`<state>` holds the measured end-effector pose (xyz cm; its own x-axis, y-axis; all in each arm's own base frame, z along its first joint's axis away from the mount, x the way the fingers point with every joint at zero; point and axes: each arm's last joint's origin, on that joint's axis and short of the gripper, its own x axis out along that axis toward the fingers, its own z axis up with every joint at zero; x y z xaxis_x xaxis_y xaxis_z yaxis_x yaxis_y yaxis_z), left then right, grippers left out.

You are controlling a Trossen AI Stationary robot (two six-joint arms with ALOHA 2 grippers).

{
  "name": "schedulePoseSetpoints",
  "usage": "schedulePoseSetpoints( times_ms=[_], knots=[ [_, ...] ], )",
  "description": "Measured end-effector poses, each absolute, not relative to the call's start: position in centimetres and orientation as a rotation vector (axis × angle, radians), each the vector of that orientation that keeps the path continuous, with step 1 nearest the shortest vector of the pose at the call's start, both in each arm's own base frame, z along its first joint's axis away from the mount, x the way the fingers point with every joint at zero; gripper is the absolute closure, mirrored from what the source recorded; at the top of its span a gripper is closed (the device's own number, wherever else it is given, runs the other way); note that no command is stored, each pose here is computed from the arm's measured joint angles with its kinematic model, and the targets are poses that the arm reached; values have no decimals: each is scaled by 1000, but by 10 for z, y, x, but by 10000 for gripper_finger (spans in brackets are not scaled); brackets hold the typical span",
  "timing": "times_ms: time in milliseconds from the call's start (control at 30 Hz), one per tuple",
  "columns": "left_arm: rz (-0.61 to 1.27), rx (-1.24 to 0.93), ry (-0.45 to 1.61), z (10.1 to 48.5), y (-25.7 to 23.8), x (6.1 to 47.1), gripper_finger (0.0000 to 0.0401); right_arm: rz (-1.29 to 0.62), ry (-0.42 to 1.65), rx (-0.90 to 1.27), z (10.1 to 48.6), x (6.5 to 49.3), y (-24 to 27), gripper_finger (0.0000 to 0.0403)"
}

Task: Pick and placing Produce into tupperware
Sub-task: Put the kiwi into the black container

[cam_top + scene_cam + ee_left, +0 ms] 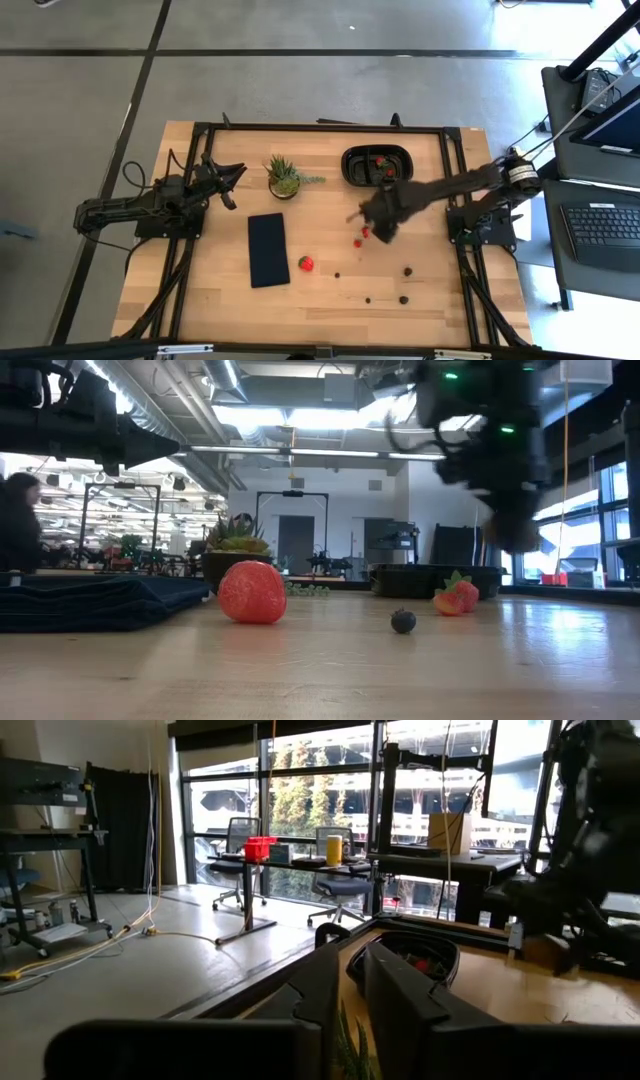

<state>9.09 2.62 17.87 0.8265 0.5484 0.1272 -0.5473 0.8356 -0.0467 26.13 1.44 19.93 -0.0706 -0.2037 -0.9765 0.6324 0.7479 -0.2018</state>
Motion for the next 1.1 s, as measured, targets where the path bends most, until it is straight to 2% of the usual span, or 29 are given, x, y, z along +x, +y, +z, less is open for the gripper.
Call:
schedulePoseSetpoints(
  times_ms=[267, 600, 1100],
  knots=[
    [582, -5, -112, 176, 26, 91, 371, -954, 1287, 451, 229, 276, -57, 146],
    [582, -4, -107, 176, 26, 91, 387, -942, 1142, 571, 222, 264, -143, 148],
    [582, -4, -108, 176, 26, 91, 400, -941, 1167, 591, 185, 245, -152, 147]
  ],
)
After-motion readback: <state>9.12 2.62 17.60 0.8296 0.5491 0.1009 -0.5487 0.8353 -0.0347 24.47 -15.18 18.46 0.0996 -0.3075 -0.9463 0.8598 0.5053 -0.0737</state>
